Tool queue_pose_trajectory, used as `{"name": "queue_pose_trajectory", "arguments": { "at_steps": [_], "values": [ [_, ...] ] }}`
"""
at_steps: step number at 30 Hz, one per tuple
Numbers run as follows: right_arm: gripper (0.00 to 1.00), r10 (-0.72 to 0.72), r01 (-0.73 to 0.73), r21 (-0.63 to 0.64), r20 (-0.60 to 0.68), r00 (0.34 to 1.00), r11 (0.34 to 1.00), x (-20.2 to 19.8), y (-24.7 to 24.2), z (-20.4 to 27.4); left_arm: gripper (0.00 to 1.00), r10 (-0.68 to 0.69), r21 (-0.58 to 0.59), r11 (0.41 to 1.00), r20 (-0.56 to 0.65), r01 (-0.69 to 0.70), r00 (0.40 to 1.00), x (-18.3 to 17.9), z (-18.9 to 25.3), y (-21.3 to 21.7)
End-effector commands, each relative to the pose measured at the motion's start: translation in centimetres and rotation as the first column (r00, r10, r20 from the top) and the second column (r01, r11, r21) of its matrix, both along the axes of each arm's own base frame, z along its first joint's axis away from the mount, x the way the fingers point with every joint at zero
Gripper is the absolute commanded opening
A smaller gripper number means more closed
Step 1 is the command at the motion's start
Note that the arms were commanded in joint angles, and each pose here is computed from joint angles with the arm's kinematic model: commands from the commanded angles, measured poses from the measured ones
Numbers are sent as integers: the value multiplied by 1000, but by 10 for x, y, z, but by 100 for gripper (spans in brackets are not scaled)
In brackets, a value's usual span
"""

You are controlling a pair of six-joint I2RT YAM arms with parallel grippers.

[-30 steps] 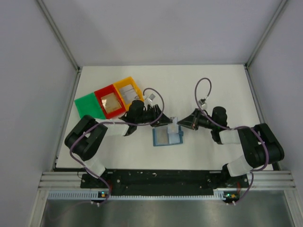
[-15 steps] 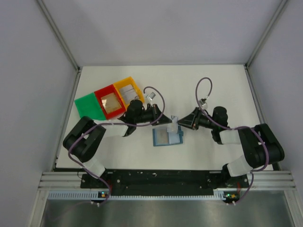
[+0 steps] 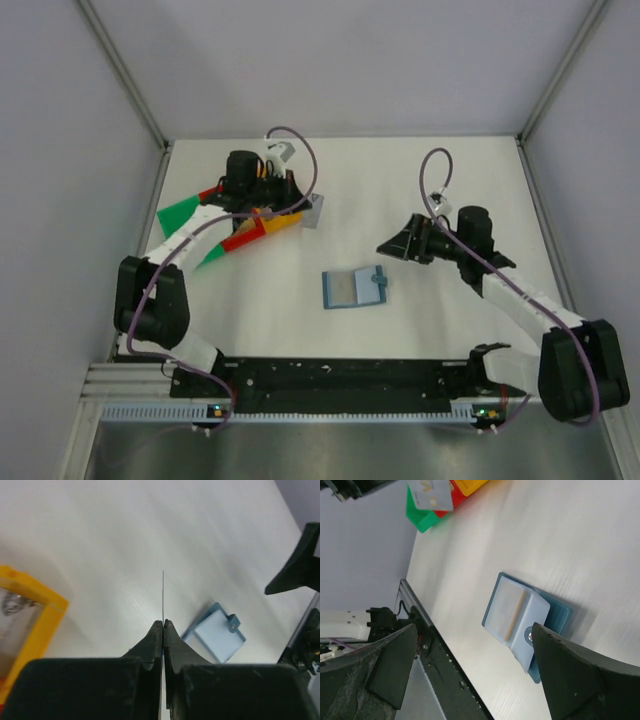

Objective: Take the credit cards out of the card holder
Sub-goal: Place the credit card in the storage box.

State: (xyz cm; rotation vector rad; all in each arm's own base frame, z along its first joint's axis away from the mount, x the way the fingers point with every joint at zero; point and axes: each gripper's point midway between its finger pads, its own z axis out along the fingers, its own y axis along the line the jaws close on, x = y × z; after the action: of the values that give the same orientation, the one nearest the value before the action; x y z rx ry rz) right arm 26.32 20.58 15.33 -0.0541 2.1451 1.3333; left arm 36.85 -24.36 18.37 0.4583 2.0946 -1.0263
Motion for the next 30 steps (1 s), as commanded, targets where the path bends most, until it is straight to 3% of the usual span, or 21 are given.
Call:
{"name": "queue_pose_trajectory", "arguments": {
  "at_steps": [1, 5, 11, 22, 30],
  "values": [
    [95, -13, 17, -157, 28, 1000, 987, -7, -16, -9, 0, -84, 250, 967, 105, 56, 991, 20, 8, 49],
    [95, 0, 4, -169, 23, 1000, 986, -10, -14, -12, 0, -146, 378, 919, 64, 111, 987, 41, -4, 72],
    [95, 10, -7, -176, 15, 1000, 984, -17, -14, -17, 0, -192, 451, 876, 0, 171, 981, 65, -29, 90],
    [95, 8, -12, -193, -24, 1000, 981, -30, -19, -28, 0, -181, 575, 812, 94, 95, 979, 110, -46, 115],
    [95, -2, -7, -196, -46, 999, 981, -36, -21, -31, 0, -208, 595, 796, 92, 114, 974, 119, -57, 116]
  ]
}}
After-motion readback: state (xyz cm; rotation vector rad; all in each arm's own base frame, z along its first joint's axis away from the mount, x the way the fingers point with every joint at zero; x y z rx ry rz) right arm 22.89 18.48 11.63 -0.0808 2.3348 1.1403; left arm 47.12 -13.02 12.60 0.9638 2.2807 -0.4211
